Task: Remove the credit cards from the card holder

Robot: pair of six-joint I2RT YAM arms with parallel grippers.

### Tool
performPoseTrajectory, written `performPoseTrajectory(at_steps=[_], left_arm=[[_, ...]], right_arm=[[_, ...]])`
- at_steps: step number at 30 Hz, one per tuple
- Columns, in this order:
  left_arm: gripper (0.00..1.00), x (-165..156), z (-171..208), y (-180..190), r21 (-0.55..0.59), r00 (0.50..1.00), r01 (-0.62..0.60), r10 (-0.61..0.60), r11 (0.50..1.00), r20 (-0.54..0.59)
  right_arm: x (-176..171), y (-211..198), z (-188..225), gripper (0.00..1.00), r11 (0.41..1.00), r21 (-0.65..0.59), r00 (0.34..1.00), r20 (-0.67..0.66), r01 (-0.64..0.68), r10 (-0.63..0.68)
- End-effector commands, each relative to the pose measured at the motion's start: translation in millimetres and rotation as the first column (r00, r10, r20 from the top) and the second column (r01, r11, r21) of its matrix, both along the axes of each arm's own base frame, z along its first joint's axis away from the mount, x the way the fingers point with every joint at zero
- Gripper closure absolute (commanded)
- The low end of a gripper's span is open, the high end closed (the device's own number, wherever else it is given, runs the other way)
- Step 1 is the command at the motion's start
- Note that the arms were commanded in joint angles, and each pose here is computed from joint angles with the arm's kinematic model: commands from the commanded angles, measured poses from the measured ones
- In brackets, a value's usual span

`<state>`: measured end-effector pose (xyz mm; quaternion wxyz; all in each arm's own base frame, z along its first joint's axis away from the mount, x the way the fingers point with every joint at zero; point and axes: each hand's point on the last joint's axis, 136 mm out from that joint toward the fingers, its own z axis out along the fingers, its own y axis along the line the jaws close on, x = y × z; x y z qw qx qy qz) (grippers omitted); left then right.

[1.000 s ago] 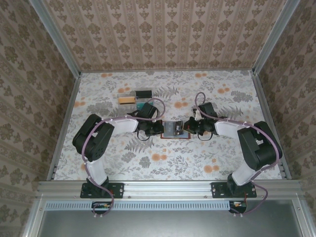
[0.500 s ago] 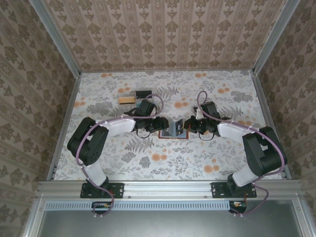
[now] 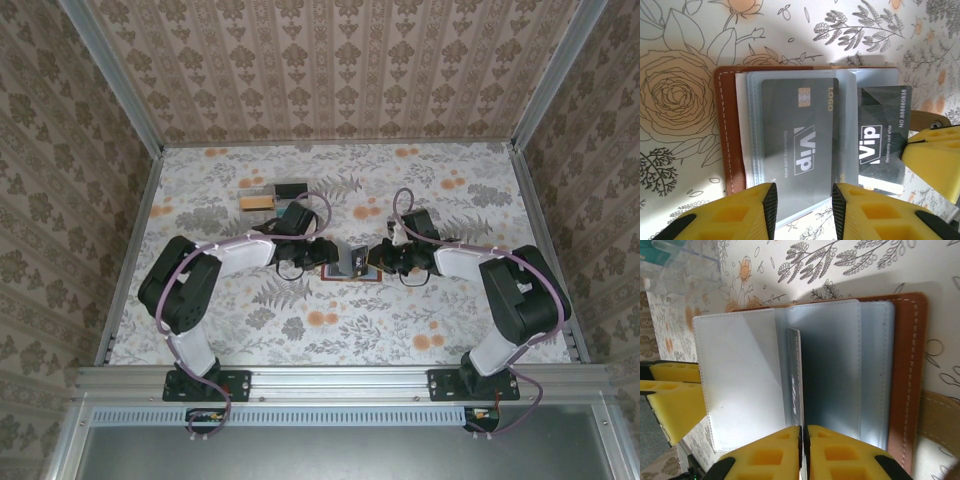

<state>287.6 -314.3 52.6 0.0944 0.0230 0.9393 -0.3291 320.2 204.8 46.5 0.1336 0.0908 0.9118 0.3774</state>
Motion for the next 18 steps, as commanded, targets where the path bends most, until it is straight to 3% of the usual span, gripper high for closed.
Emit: performPoseTrajectory(at_steps=[1,5,10,13,16,18], left_arm=[[0.63,-2,-6,-1,0.009,1.000,0.020,-0.020,1.000,-0.008],[0.63,-2,-5,-2,0.008,1.000,0.021,-0.021,1.000,-0.007],[0.63,0,1,3,0.015,1.000,0.012,-0.012,1.000,0.006],[0.58,3,6,13,0.022,1.000,-0.009,0.009,1.000,0.014],[0.56,6,15,27,0.022,0.999,-0.042,0.041,0.999,0.028],[0.49,10,25,36,0.017,0.997,-0.068,0.067,0.998,0.042]], right_arm=[[1,10,1,0.82,0.999,0.033,1.000,0.002,-0.017,0.017],[1,12,0,0.79,0.999,0.031,1.000,-0.003,-0.023,0.023],[2,7,4,0.92,1.000,0.007,1.000,0.012,-0.015,0.015],[0,2,8,0.99,1.000,-0.005,1.000,0.021,-0.016,0.016],[-1,-3,16,1.00,1.000,-0.007,0.999,0.037,-0.011,0.011],[-2,-5,25,1.00,1.000,-0.004,0.998,0.055,-0.011,0.012]])
